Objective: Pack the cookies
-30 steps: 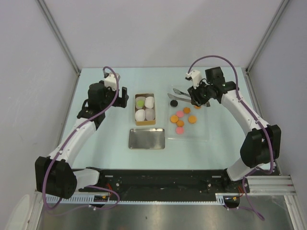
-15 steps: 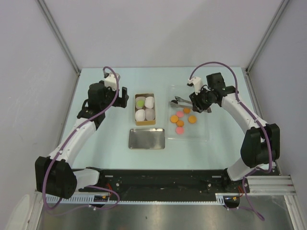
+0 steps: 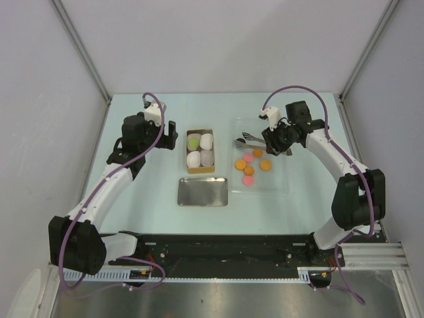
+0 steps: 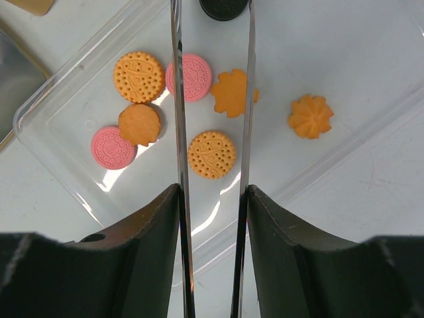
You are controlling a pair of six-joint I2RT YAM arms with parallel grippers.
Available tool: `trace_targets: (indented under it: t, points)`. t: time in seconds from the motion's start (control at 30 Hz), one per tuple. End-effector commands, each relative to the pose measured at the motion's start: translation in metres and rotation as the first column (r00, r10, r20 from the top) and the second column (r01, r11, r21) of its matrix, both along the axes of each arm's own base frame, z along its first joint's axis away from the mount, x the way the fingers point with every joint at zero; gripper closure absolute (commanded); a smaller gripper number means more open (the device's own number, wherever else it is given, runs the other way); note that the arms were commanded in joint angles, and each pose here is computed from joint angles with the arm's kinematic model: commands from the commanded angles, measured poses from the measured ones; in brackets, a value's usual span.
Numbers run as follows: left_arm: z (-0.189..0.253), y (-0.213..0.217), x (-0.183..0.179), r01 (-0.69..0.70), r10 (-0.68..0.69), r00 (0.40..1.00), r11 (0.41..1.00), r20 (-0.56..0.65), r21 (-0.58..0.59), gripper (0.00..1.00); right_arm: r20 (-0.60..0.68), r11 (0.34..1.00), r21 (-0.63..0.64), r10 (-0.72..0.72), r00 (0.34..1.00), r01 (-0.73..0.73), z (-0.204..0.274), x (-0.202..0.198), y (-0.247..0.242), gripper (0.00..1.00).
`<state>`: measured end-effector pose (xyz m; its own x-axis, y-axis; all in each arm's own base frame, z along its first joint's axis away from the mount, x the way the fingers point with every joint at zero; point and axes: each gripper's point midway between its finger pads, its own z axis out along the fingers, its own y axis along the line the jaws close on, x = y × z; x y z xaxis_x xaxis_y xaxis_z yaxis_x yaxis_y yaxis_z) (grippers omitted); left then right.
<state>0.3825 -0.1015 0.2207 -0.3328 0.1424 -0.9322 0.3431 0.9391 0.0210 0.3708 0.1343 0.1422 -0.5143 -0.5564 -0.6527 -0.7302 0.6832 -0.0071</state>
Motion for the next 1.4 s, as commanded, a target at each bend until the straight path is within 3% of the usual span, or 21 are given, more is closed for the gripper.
trace_targets:
  t: [0.0, 1.03, 1.37]
  points:
    - [0.008, -0.003, 0.002, 0.016, -0.015, 0.999, 1.000, 0.034, -0.022, 0.13, 0.041, 1.000, 0.011, 0.012, 0.999, -0.013, 0.002, 0.011, 0.002, 0.51]
    - [0.007, -0.004, 0.001, 0.028, -0.027, 0.999, 0.999, 0.041, -0.021, 0.13, -0.007, 1.000, 0.018, 0.003, 1.000, -0.002, -0.022, 0.020, -0.003, 0.51]
    - [0.009, -0.004, 0.000, 0.028, -0.027, 0.999, 0.999, 0.045, -0.022, 0.14, -0.007, 1.000, 0.015, 0.003, 1.000, -0.003, -0.025, 0.022, -0.002, 0.56]
